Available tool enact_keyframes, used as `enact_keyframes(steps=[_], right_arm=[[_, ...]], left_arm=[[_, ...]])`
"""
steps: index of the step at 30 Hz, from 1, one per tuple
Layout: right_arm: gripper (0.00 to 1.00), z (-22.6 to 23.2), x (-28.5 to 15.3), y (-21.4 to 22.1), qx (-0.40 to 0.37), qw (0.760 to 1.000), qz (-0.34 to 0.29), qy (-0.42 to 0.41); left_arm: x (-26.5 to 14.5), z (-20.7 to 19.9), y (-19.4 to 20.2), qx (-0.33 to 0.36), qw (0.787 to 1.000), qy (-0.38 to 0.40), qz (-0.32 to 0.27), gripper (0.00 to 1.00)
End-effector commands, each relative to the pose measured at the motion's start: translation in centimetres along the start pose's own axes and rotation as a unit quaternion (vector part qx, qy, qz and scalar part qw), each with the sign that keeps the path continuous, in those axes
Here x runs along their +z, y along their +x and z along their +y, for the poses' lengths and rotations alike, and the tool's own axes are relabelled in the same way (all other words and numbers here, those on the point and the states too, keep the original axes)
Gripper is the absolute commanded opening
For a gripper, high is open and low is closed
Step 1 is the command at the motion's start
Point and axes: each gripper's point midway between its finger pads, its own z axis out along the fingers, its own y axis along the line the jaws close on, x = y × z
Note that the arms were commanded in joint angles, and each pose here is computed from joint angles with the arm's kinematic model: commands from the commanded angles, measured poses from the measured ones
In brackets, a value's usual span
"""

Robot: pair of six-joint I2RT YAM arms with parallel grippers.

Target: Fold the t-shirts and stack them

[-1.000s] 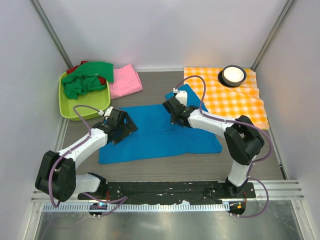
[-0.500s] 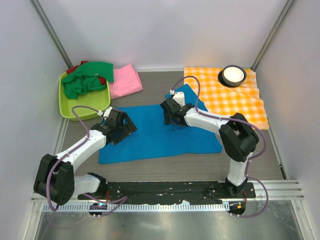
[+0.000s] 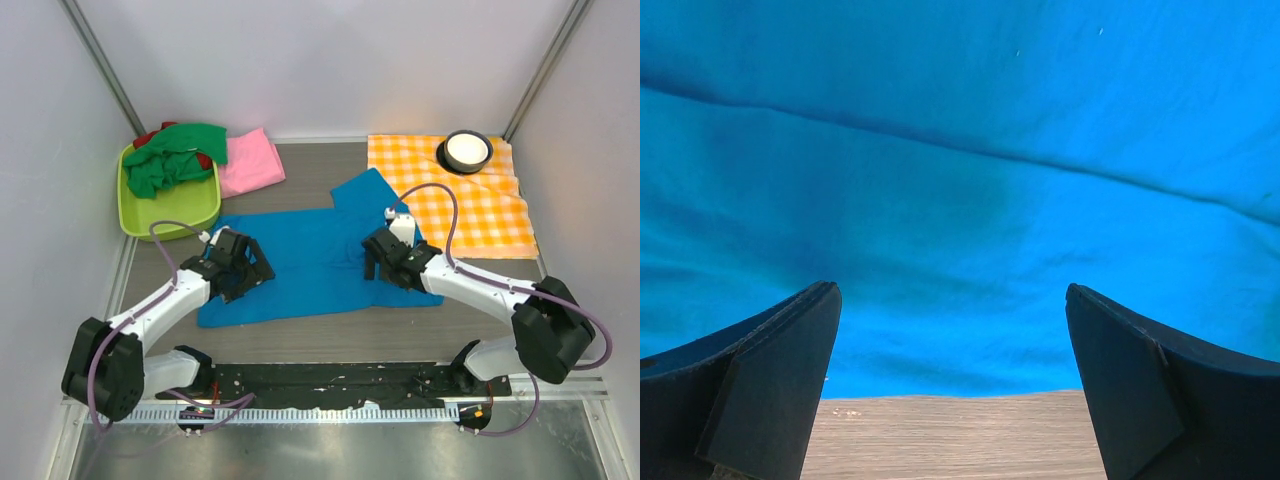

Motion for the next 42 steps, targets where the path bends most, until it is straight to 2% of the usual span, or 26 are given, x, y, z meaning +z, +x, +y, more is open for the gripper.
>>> enact_keyframes(steps=[1, 8, 12, 19, 26, 33, 42], right_arm=[[1.00, 1.5, 0.8, 4.2, 0.030, 0.997, 0.052, -0.052], [1.00, 1.3, 0.8, 7.0, 0.017, 0.995, 0.081, -0.056], [1.00, 0.1, 0.4, 8.3, 0.003, 0.996, 0.085, -0.017], [1.00, -2.2, 0.1, 13.5, -0.030, 0.988, 0.137, 0.062], [1.00, -2.6, -1.5, 17.6, -0.030, 0.985, 0.154, 0.067], [1.00, -2.3, -5.0, 22.0, -0.059, 0.982, 0.165, 0.066], [1.00, -2.4, -8.2, 26.5, -0.051, 0.981, 0.180, 0.053]], left_arm=[[0.7, -0.7, 1.7, 0.036, 0.999, 0.007, 0.025, 1.00], [1.6, -0.9, 3.4, 0.054, 0.998, 0.003, 0.039, 1.00], [1.7, -0.4, 4.8, 0.064, 0.997, -0.005, 0.051, 1.00], [1.2, 0.7, 6.2, 0.069, 0.996, -0.020, 0.059, 1.00], [-1.7, 0.8, 4.8, 0.063, 0.998, -0.005, 0.026, 1.00], [-4.4, 0.7, 3.3, 0.062, 0.998, 0.004, -0.003, 1.00], [-6.3, 0.1, 2.4, 0.055, 0.998, 0.023, -0.020, 1.00]])
